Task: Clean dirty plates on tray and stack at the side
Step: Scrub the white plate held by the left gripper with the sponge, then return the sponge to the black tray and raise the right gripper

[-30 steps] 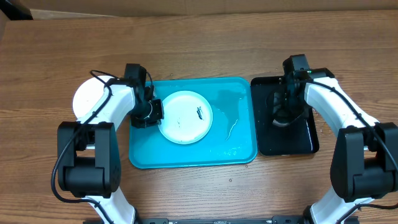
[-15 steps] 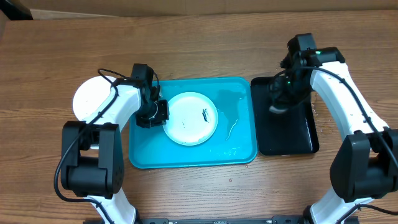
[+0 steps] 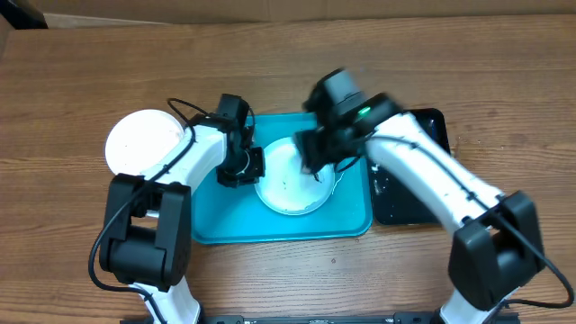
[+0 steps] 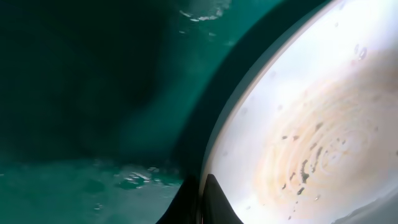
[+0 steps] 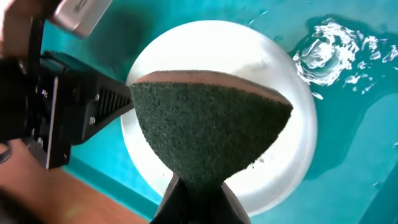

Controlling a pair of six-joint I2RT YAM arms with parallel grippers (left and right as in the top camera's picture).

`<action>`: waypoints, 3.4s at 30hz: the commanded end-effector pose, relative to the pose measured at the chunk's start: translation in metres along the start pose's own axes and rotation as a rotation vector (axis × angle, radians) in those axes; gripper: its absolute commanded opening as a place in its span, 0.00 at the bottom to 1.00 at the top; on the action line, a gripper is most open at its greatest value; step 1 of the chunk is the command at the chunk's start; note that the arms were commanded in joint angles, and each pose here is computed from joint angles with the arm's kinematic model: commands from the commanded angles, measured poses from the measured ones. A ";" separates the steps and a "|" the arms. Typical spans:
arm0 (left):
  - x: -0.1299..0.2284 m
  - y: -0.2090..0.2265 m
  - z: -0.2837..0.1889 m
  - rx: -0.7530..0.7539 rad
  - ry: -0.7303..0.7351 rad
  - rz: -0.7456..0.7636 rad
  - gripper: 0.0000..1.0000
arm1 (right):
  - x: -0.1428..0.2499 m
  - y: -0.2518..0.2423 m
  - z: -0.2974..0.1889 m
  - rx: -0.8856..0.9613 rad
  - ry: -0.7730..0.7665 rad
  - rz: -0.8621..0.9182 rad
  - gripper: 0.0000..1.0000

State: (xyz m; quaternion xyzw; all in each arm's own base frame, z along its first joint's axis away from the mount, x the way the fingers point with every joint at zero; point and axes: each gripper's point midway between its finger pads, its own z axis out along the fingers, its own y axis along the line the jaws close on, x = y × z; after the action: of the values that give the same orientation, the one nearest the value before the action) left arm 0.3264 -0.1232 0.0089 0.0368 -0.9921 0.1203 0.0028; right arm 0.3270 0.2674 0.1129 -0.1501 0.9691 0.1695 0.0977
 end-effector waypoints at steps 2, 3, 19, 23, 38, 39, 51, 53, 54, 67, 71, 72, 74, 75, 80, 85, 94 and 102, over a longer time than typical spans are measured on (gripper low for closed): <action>0.008 -0.008 0.006 -0.001 0.022 -0.035 0.04 | -0.003 -0.023 0.004 0.283 -0.093 0.022 0.04; 0.009 -0.010 0.007 0.001 0.025 -0.039 0.04 | -0.002 -0.022 0.007 0.305 -0.095 0.014 0.04; 0.015 -0.021 0.008 0.017 0.038 -0.042 0.04 | 0.038 -0.063 0.059 0.472 0.084 0.150 0.04; 0.015 -0.021 0.008 0.017 0.037 -0.042 0.04 | 0.039 -0.063 0.059 0.473 0.088 0.151 0.04; 0.015 -0.021 0.008 0.017 0.038 -0.041 0.04 | 0.038 -0.071 0.074 0.260 0.149 0.199 0.04; 0.015 -0.021 0.008 0.017 0.038 -0.041 0.04 | 0.041 -0.070 0.077 0.229 0.162 0.197 0.04; 0.015 -0.021 0.008 0.017 0.038 -0.040 0.04 | 0.065 -0.038 0.093 -0.022 0.257 0.208 0.04; 0.015 -0.021 0.008 0.017 0.038 -0.040 0.04 | 0.064 -0.019 0.093 -0.126 0.264 0.183 0.04; 0.015 -0.021 0.008 0.017 0.038 -0.040 0.04 | 0.064 -0.010 0.092 -0.162 0.265 0.172 0.04; 0.015 -0.021 0.008 0.017 0.038 -0.040 0.04 | 0.012 0.034 0.051 -0.453 0.147 0.062 0.04; 0.014 -0.020 0.008 0.012 0.035 -0.037 0.04 | -0.019 0.011 0.004 -0.458 0.064 0.079 0.04; 0.014 -0.020 0.009 0.010 0.035 -0.037 0.04 | -0.023 0.005 -0.006 -0.452 0.047 0.074 0.04; 0.014 -0.020 0.009 0.010 0.035 -0.037 0.04 | -0.026 -0.014 -0.026 -0.415 0.020 0.086 0.04; 0.014 -0.020 0.009 0.011 0.035 -0.037 0.04 | -0.026 -0.026 -0.032 -0.381 0.013 0.102 0.04; 0.014 -0.019 0.009 0.007 0.032 -0.037 0.04 | -0.003 -0.116 -0.044 -0.061 0.054 0.258 0.04; 0.011 -0.013 0.009 -0.028 0.018 -0.037 0.04 | 0.025 -0.186 -0.047 0.234 0.109 0.337 0.04; 0.010 -0.013 0.009 -0.026 0.014 -0.036 0.04 | 0.052 -0.240 -0.025 0.487 0.102 0.381 0.04; 0.009 -0.013 0.009 -0.028 0.009 -0.035 0.04 | 0.050 -0.247 -0.008 0.485 0.049 0.375 0.04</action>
State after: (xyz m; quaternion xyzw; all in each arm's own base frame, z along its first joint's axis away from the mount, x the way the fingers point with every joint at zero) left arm 0.3184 -0.1422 0.0082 0.0532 -0.9907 0.1243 0.0127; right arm 0.3557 0.0337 0.0306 0.0500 0.9960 -0.0430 0.0609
